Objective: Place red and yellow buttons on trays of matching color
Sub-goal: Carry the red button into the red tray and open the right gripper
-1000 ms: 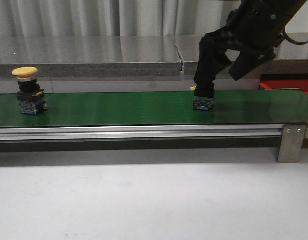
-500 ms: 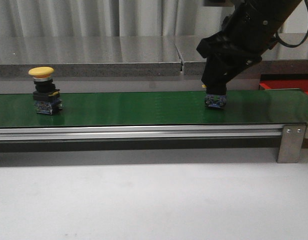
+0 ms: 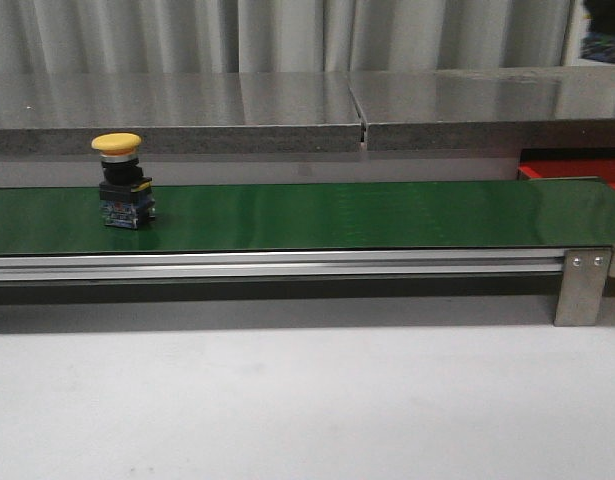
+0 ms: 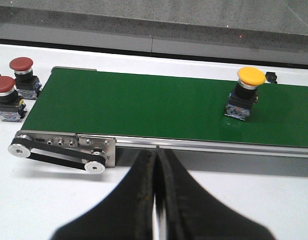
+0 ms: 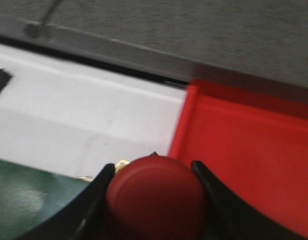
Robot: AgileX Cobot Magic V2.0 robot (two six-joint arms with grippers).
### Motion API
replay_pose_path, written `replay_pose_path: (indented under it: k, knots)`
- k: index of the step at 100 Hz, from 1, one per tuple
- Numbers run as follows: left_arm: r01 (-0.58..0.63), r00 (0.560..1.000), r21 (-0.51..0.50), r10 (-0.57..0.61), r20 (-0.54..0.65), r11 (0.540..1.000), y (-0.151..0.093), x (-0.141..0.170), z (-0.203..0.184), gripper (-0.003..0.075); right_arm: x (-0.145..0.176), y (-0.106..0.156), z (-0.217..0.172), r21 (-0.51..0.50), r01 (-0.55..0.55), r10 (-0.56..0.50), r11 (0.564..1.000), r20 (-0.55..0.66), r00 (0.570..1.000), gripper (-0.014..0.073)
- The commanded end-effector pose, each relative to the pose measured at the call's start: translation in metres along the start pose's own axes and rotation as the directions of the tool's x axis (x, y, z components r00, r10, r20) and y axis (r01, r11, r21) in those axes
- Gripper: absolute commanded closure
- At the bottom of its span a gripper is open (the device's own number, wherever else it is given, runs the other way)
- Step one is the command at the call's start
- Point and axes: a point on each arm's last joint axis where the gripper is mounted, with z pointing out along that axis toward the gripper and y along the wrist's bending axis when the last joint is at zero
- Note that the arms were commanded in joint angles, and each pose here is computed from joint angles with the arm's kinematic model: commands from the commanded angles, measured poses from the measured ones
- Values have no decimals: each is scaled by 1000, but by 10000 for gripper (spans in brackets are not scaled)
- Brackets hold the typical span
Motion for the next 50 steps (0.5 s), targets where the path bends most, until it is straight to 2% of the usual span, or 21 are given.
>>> replay_pose_path:
  k: [1,22,50]
  knots:
    - [-2,996,27,-1,84,1000,-3,-13,-3,739,-15,-34,-38,109,-64,48,992,141,989,422]
    - [-2,996,27,-1,84,1000,-3,-13,-3,739,13,-95,-18,196,-170,157,966,83,984,422]
    - [-2,996,27,-1,84,1000,-3,-13,-3,739,31,-120,32,224,-223,208,949,91,974,422]
